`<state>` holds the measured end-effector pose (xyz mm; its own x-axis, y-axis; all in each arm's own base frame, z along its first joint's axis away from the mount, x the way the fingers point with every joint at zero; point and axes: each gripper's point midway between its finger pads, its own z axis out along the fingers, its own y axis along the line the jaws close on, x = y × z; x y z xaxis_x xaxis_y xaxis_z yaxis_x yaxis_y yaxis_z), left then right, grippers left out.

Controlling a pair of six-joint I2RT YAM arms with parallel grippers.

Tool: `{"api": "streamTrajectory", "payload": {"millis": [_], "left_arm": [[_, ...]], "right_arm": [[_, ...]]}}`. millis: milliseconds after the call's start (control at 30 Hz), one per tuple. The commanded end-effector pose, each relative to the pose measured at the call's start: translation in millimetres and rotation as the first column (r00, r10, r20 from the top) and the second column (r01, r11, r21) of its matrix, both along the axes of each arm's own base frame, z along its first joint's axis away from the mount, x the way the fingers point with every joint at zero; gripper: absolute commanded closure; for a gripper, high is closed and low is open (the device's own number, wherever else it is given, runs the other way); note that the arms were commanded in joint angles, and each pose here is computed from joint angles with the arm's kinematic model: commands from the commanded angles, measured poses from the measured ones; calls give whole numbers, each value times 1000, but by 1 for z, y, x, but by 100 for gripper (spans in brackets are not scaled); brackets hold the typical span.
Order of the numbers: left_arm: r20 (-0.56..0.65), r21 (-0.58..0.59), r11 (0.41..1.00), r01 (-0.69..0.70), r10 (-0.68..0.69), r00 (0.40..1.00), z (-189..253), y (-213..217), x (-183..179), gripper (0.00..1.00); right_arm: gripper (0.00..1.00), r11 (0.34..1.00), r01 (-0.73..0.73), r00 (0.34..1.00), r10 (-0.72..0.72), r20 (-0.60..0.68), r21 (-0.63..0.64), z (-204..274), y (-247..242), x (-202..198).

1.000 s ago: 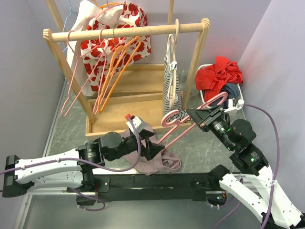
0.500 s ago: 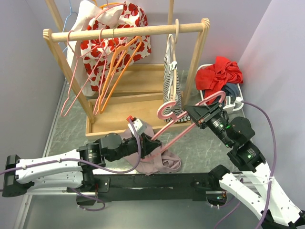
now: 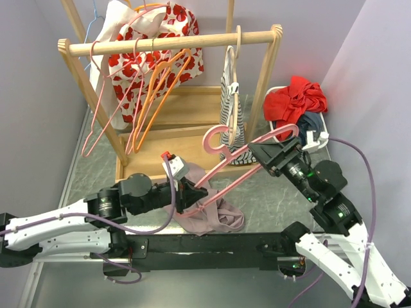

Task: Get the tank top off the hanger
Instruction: Place the hanger at the clothesline.

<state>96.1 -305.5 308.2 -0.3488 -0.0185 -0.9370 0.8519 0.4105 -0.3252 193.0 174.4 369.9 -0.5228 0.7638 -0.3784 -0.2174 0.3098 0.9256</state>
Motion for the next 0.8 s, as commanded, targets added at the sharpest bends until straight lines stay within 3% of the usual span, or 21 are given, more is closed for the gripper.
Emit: {"api": "streamTrajectory", "payload": {"millis": [0,200,233,333,433,533,700,767], "left_arm": [[75,-64,998,0,5,997,50,16,-1,99],[99,-39,987,156,-152,983,83,20,-29,99],[76,7,985,171,-171,982,75,24,-33,99],[65,7,982,189,-189,980,91,40,-41,99],[111,-117,985,130,-117,987,123,66,-38,99],[107,-218,975,-52,76,991,142,101,-15,99],[101,-251,950,-185,216,971,148,139,-1,99],[115,-337,922,-190,241,964,163,153,-2,99]], "right_arm": [[11,993,88,989,-78,127,-76,26,-27,-12],[8,933,334,938,-315,143,-135,28,-81,-13],[8,911,390,916,-370,151,-131,30,-94,-13],[7,879,454,888,-433,156,-146,27,-111,-16],[6,864,478,876,-455,163,-157,25,-115,-14],[6,872,459,887,-437,150,-169,20,-108,-8],[5,895,393,919,-376,115,-211,8,-87,4],[5,900,379,925,-363,111,-216,6,-82,7]]}}
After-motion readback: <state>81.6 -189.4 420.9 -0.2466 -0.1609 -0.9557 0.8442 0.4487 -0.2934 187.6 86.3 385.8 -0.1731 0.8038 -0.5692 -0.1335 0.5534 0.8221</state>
